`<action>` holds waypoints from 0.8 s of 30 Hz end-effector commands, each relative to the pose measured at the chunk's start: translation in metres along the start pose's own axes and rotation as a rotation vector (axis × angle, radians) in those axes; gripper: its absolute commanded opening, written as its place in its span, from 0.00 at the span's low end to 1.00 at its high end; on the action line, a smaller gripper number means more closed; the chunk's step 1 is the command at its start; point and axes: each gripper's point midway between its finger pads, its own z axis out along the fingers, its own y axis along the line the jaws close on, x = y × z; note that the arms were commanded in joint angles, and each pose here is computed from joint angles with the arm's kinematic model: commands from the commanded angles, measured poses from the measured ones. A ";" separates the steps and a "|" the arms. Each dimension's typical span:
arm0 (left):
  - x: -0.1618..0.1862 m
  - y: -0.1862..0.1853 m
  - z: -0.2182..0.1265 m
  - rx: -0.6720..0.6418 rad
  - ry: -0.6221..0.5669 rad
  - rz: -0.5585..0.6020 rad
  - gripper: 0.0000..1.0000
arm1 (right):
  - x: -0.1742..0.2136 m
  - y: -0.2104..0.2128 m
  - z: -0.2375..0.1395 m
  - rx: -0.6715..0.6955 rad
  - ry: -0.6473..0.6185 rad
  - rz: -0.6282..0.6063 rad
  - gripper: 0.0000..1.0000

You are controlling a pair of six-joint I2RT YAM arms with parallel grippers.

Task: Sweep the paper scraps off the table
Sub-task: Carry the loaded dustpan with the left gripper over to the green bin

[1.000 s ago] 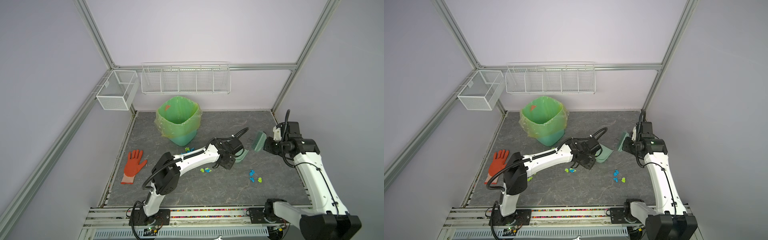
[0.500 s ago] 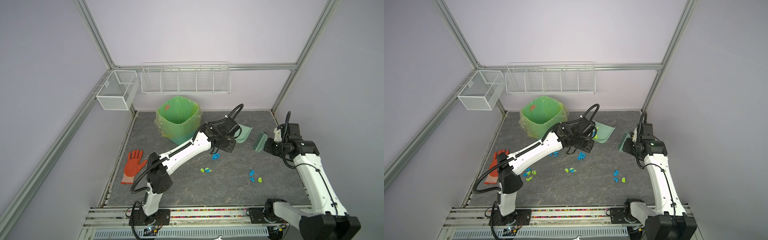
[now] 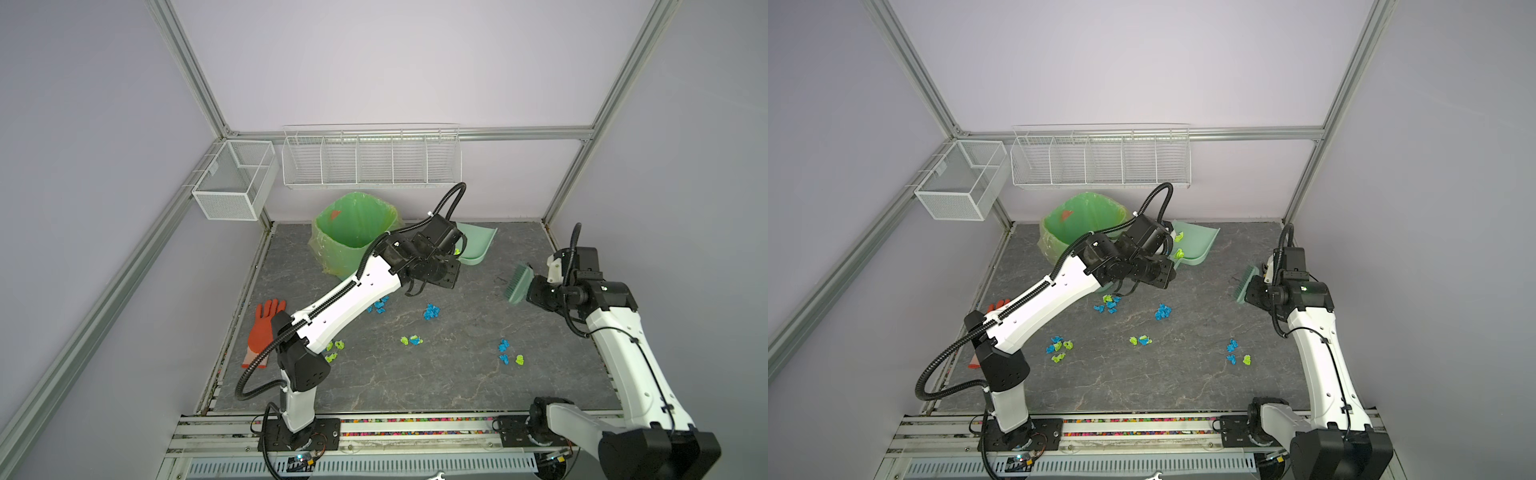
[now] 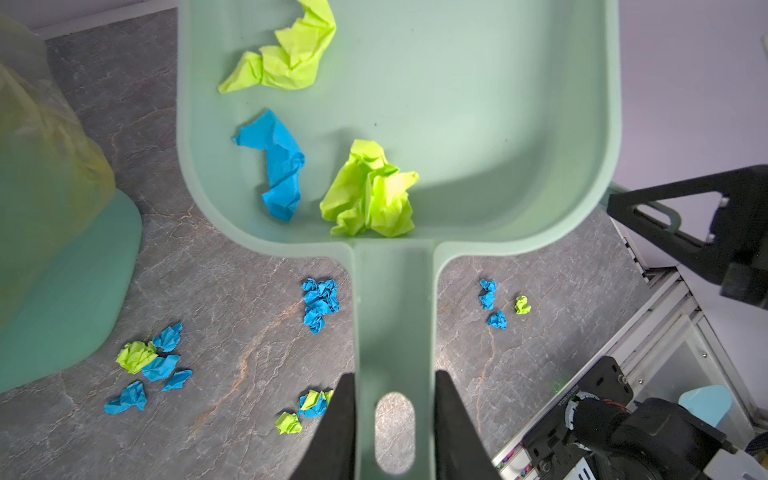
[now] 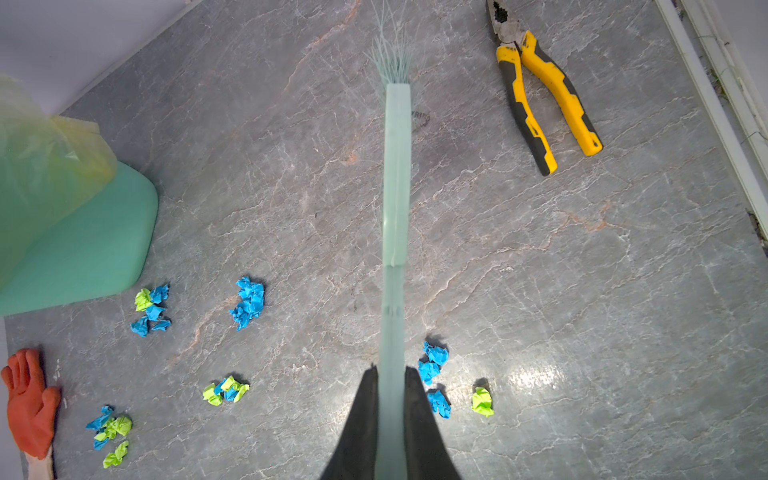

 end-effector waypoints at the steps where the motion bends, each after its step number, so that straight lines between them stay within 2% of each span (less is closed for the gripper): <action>1: -0.017 0.003 -0.025 0.035 -0.054 -0.050 0.03 | 0.001 0.002 0.001 -0.024 -0.009 0.015 0.07; 11: -0.044 0.030 -0.061 0.079 -0.131 -0.149 0.03 | 0.002 0.003 0.000 -0.030 -0.007 0.012 0.07; 24: -0.062 0.069 -0.088 0.031 -0.190 -0.228 0.02 | 0.001 0.013 0.003 -0.083 -0.011 0.018 0.07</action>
